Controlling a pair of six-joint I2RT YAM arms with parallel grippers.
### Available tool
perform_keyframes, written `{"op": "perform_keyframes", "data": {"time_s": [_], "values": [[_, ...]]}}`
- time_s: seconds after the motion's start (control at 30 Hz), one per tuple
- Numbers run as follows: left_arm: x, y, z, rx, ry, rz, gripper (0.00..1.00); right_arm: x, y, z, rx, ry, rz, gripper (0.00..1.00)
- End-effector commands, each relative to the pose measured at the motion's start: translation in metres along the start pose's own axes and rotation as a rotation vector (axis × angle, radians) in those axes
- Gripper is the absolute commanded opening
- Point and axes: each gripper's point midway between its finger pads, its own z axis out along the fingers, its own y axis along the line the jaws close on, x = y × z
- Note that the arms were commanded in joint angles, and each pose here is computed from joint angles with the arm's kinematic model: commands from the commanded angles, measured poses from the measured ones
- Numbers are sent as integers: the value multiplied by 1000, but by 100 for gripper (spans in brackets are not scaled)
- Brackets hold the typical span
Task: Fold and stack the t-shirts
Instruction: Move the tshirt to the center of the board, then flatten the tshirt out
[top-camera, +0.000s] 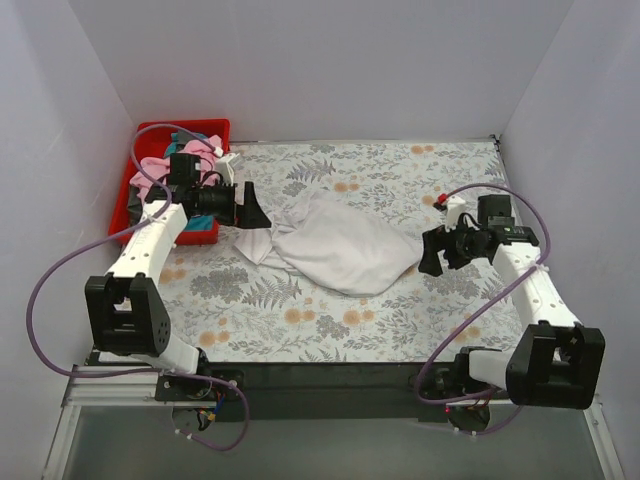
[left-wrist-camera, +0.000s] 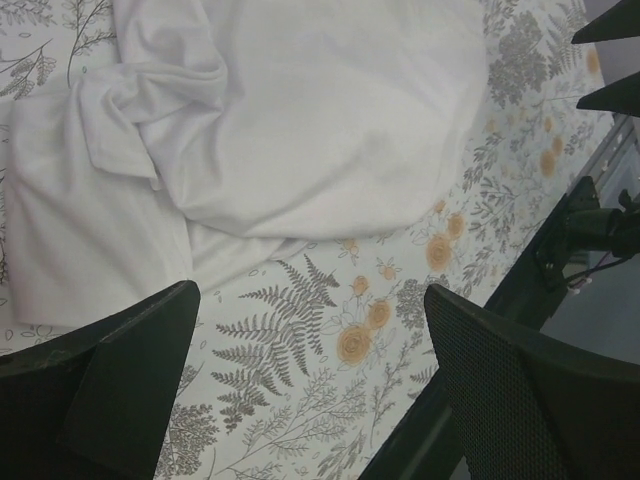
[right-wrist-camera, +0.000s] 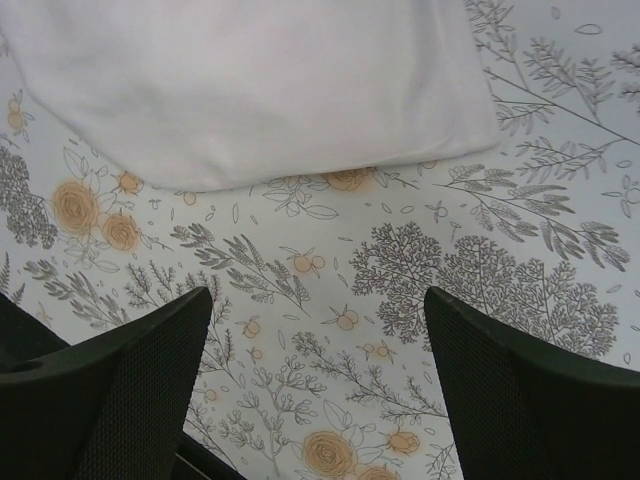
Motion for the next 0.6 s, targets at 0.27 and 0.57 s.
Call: {"op": "perform_keyframes", "data": {"time_s": [0.27, 0.57], "values": [[39, 78, 40, -219, 182, 28, 81, -13, -31, 47, 132, 178, -71, 79], [42, 94, 51, -254, 218, 20, 77, -48, -59, 75, 157, 198, -52, 60]]}}
